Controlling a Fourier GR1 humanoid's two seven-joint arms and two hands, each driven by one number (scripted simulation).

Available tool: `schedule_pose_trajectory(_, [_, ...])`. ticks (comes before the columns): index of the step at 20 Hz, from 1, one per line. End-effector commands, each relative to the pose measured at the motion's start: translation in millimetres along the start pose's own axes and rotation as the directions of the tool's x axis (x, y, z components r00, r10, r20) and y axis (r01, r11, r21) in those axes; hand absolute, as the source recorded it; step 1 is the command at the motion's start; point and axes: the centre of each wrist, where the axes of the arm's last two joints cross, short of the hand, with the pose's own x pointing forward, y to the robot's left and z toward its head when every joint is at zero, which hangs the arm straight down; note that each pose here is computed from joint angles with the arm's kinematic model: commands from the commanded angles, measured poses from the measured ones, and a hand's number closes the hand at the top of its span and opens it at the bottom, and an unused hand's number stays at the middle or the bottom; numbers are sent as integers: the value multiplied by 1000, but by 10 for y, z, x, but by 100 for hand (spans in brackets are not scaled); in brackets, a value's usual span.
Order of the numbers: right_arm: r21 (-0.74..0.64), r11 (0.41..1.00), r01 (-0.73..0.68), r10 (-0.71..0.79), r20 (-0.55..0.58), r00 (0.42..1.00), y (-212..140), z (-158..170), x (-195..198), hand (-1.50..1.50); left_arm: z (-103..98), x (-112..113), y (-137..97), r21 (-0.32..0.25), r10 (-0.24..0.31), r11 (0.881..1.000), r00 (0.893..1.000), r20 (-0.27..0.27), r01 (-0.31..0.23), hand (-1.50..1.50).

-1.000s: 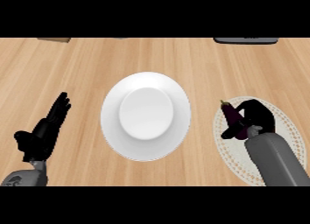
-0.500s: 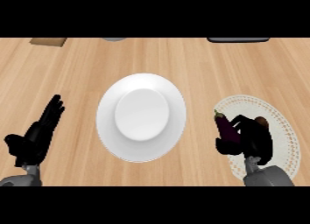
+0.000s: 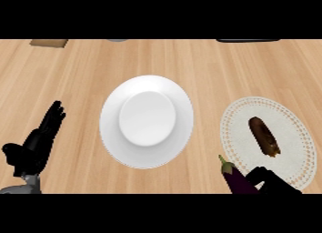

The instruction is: Pick the eggplant from the placemat and place it in the plate

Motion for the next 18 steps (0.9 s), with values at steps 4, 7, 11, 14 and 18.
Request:
schedule_pose_trajectory(4, [-178,983,50,-32,104,994,-550,564,208,150,8,-140,89,-9,3,1000,1000,-12,-3,0])
schedule_pose_trajectory(7, [-313,947,78,-36,136,990,-781,588,305,150,13,10,-58,-21,-9,1000,1000,12,9,0])
schedule_pose_trajectory(11, [-348,933,91,-35,163,986,-880,720,620,150,-162,34,-155,-29,-7,1000,1000,11,7,0])
schedule_pose_trajectory(14, [-312,942,128,-64,206,976,-893,653,775,150,-70,57,-106,-44,5,999,1000,18,-4,0])
schedule_pose_trajectory(18, [-303,941,150,-78,236,969,-748,421,1210,150,-91,25,-138,-42,6,999,1000,20,-5,0])
